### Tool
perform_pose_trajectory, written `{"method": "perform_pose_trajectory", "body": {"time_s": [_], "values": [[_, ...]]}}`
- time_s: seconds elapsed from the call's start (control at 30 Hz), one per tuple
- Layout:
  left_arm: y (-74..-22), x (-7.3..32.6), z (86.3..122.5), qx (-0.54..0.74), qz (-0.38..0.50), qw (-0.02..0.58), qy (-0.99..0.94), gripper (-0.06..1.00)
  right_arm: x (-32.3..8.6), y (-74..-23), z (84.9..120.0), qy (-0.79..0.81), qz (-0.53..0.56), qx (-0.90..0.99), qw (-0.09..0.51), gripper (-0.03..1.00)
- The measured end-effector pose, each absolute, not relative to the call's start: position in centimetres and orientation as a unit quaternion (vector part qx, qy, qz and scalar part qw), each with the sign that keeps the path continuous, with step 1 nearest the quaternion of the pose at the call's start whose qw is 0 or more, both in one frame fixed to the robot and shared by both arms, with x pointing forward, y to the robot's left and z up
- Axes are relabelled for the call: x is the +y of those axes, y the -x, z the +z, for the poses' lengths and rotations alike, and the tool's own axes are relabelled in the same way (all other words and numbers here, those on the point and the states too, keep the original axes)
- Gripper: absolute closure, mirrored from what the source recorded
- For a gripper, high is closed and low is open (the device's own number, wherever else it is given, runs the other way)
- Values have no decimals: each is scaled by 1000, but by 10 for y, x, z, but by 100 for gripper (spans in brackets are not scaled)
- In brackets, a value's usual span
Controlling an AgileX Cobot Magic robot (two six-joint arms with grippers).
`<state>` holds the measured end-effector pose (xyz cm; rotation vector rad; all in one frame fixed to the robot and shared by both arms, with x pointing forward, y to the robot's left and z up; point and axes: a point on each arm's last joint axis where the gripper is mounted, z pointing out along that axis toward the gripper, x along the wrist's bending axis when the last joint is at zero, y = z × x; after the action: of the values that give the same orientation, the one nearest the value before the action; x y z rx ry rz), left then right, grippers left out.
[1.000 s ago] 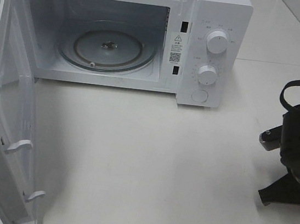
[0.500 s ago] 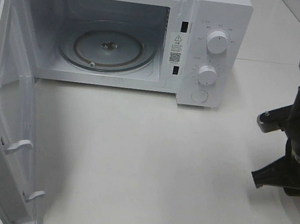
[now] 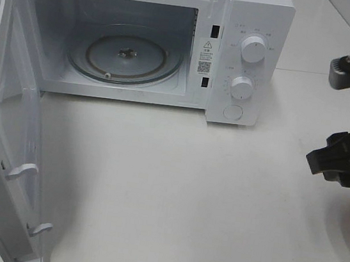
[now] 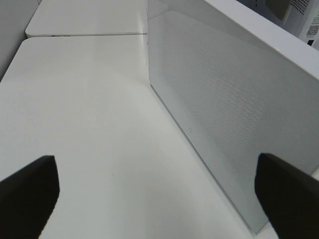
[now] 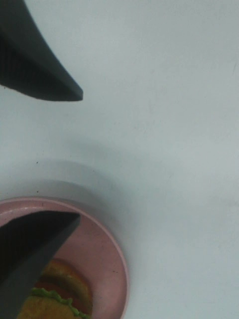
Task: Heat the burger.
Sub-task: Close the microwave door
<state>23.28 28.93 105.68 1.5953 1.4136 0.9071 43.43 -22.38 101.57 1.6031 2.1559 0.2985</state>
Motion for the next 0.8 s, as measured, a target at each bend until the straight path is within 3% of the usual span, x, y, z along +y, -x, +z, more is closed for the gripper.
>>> {"method": "perform_pose_trajectory", "body": {"time_s": [0.07,0.17,0.8], "values": [[-233,289,1057,559,359,401,-631,-5,-225,-421,1031,-572,150,780,206,24],[-233,289,1057,559,359,401,-631,-5,-228,-406,1046,-567,184,779,197,18],[-233,289,1057,559,359,401,-631,-5,-269,-329,1084,-575,226,758,211,20]]}}
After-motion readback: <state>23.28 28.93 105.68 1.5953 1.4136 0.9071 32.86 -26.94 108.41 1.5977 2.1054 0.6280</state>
